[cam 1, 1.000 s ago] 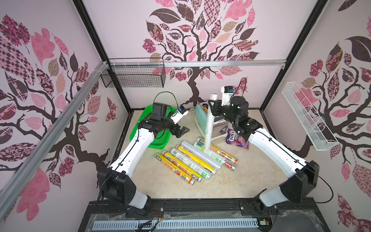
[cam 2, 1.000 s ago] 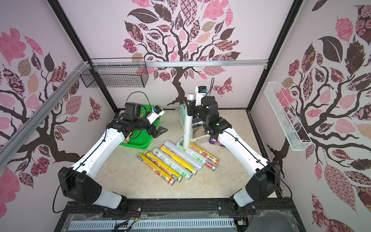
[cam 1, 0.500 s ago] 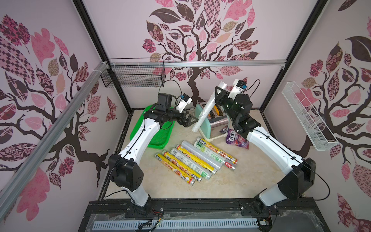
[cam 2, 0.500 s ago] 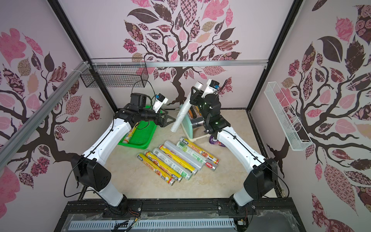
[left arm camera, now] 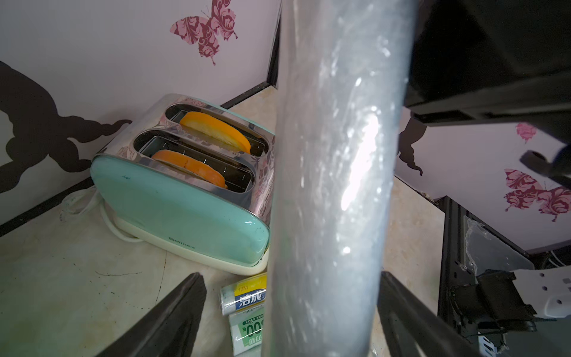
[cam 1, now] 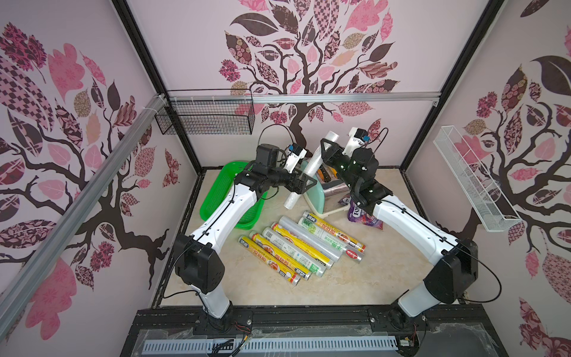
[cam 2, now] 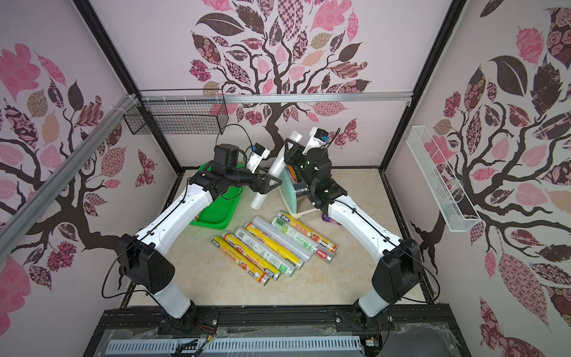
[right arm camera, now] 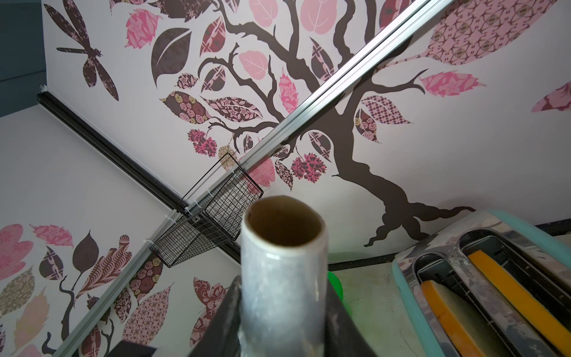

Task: Put the plastic wrap into the basket
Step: Adjust the plastic wrap at the center of the board.

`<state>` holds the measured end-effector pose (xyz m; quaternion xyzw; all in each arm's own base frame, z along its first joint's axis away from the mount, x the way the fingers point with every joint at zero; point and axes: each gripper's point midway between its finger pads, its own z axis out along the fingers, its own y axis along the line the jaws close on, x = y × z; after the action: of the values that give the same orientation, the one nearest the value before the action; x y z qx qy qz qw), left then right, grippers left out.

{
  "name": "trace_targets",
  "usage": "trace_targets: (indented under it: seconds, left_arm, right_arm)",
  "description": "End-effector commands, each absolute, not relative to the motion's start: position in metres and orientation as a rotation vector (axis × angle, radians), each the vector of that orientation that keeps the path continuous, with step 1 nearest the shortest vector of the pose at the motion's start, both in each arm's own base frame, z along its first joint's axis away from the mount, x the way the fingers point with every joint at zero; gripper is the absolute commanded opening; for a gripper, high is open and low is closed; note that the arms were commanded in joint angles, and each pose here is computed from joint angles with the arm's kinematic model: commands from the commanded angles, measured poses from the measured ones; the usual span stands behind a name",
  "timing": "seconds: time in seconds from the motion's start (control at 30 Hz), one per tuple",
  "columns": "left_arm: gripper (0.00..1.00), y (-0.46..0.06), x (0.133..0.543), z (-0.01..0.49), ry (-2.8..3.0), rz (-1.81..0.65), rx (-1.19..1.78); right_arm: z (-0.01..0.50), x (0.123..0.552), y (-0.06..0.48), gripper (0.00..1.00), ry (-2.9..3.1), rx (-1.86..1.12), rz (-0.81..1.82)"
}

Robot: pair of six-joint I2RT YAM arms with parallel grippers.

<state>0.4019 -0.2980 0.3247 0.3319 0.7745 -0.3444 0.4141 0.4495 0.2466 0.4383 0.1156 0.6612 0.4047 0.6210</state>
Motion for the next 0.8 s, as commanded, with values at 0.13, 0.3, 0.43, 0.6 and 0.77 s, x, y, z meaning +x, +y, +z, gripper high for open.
trace_targets:
  seconds: [0.13, 0.3, 0.43, 0.6, 0.77]
  left_arm:
    - [0.83, -0.308, 0.41, 0.326, 1.949, -0.821, 0.814]
    - [0.64, -0.312, 0.407, 0.327, 1.944, -0.833, 0.828]
    - [0.58, -0.316, 0.405, 0.326, 1.933, -0.856, 0.849]
    - [0.43, -0.314, 0.412, 0.326, 1.947, -0.836, 0.796]
    - [0.38, -0.31, 0.415, 0.329, 1.941, -0.831, 0.785]
  right_arm:
    - [0.436, 0.431, 0.251, 0.28, 1.556, 0.217, 0.941]
    - [0.422, 0.426, 0.255, 0.28, 1.589, 0.223, 0.941]
    - [0.418, 0.428, 0.258, 0.28, 1.6, 0.21, 0.933]
    - [0.412, 0.43, 0.262, 0.34, 1.617, 0.207, 0.945]
    - [0.417, 0.426, 0.27, 0.43, 1.603, 0.148, 0.975]
